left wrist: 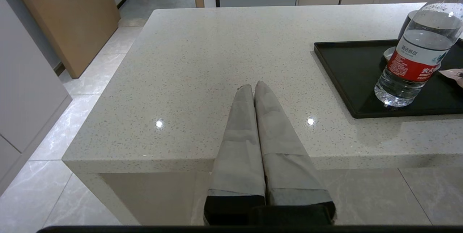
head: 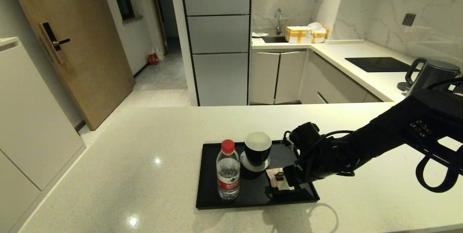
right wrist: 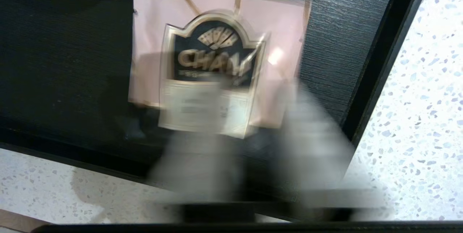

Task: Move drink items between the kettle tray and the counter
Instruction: Pick up the tea bag

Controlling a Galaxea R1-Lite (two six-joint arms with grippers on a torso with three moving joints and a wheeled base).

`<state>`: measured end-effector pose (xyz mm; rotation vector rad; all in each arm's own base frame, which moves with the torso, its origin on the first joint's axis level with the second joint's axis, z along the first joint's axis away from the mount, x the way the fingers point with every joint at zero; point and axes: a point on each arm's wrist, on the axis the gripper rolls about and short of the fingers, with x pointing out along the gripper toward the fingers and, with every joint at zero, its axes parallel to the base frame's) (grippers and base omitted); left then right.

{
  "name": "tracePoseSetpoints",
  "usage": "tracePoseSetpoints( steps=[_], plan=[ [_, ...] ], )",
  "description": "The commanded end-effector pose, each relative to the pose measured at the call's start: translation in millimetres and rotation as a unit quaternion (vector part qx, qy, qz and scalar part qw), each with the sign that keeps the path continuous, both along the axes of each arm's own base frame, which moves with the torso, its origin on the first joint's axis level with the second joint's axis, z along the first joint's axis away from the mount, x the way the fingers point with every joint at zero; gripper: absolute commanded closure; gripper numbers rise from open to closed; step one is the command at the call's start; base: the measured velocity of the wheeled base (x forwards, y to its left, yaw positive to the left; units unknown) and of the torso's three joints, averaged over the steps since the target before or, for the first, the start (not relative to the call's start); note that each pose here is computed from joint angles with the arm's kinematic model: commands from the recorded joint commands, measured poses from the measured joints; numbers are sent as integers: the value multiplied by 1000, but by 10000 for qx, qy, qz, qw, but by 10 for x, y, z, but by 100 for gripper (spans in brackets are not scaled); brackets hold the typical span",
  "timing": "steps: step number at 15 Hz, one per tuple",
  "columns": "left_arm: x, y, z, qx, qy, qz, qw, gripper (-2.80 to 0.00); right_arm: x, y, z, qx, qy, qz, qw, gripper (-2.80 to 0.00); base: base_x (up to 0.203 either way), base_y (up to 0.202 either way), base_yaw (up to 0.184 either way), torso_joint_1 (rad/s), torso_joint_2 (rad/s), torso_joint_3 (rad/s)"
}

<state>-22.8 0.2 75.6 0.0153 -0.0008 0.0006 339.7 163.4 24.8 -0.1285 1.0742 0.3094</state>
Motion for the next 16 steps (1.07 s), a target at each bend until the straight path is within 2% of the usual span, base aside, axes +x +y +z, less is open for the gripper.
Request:
tracePoseSetpoints(
  steps=[1, 14, 15, 16],
  plan=[
    [-1, 0, 0, 0, -11, 4, 10000, 0, -6, -4, 8, 5, -4, -7, 10000, 0, 0, 0, 0, 0, 0, 0],
    [-1, 0, -2, 0, -8, 4, 10000, 0, -21, -1, 14, -30, -36, 8, 10000, 0, 0, 0, 0, 0, 0, 0],
    [0, 0, -4, 0, -3, 4, 10000, 0, -7, 2, 24, -68, -96, -38, 9999, -280, 0, 0, 0, 0, 0, 0],
    [0, 0, -4, 0, -3, 4, 10000, 0, -3, 4, 42, -59, -128, -44, 9999, -280, 0, 0, 0, 0, 0, 0]
  ],
)
